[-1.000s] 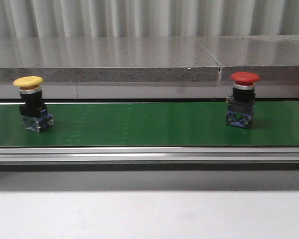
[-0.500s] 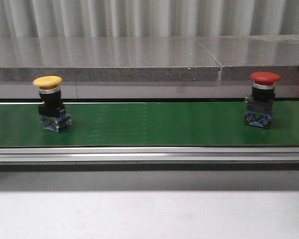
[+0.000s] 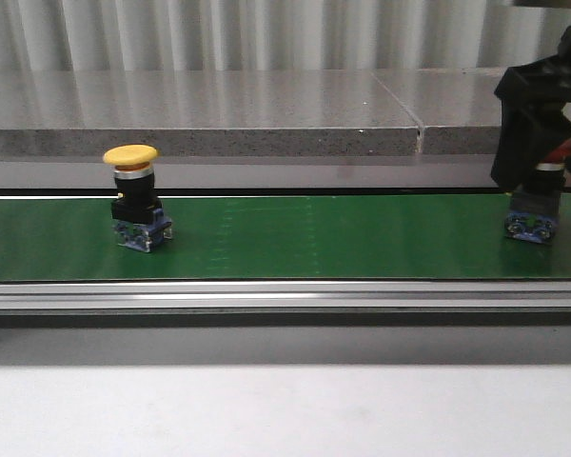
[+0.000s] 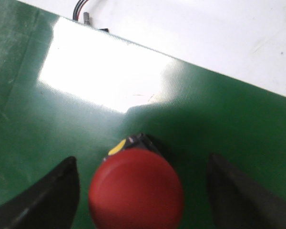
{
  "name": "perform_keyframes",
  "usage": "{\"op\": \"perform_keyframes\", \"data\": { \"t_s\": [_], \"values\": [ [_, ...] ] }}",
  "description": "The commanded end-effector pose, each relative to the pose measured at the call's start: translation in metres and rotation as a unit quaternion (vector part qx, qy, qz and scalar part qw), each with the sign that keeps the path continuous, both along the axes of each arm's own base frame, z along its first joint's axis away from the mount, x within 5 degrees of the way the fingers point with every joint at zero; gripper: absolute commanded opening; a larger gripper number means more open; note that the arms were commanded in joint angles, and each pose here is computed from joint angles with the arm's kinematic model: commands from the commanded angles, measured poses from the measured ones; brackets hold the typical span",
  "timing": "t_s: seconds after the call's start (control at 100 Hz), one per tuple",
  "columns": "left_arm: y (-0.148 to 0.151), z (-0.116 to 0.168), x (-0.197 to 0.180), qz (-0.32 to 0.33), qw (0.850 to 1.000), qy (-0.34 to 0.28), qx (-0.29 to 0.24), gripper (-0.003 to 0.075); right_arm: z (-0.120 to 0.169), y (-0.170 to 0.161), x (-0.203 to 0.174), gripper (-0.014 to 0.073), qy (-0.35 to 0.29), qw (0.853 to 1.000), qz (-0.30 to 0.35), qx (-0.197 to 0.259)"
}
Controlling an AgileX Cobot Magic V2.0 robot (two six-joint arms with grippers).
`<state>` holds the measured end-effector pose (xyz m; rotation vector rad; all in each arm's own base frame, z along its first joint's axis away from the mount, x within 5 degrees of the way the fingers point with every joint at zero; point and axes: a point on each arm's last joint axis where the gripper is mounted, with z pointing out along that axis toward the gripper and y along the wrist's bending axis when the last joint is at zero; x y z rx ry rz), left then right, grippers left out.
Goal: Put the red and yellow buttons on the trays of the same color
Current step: 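Grasp the red button at the conveyor's end with the right gripper, then lower the red button into the red tray and open the right gripper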
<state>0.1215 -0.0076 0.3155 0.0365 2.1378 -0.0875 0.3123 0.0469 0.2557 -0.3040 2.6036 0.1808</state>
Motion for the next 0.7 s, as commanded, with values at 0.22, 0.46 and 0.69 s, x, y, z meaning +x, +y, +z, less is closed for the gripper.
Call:
{"op": "perform_keyframes", "data": {
  "t_s": [0.22, 0.46, 0.69],
  "values": [
    [-0.001, 0.015, 0.003, -0.001, 0.999, -0.051, -0.005, -0.002, 0.032, -0.006, 0.011, 0.0096, -0.037, 0.999, -0.005, 0.005],
    [-0.001, 0.015, 0.003, -0.001, 0.999, -0.051, -0.005, -0.002, 0.086, -0.052, 0.022, 0.0096, -0.069, 0.996, -0.059, -0.002],
    [-0.001, 0.015, 0.003, -0.001, 0.999, -0.051, -0.005, -0.002, 0.13, -0.13, 0.021, 0.0096, -0.152, 0.971, -0.182, -0.014]
  ]
}}
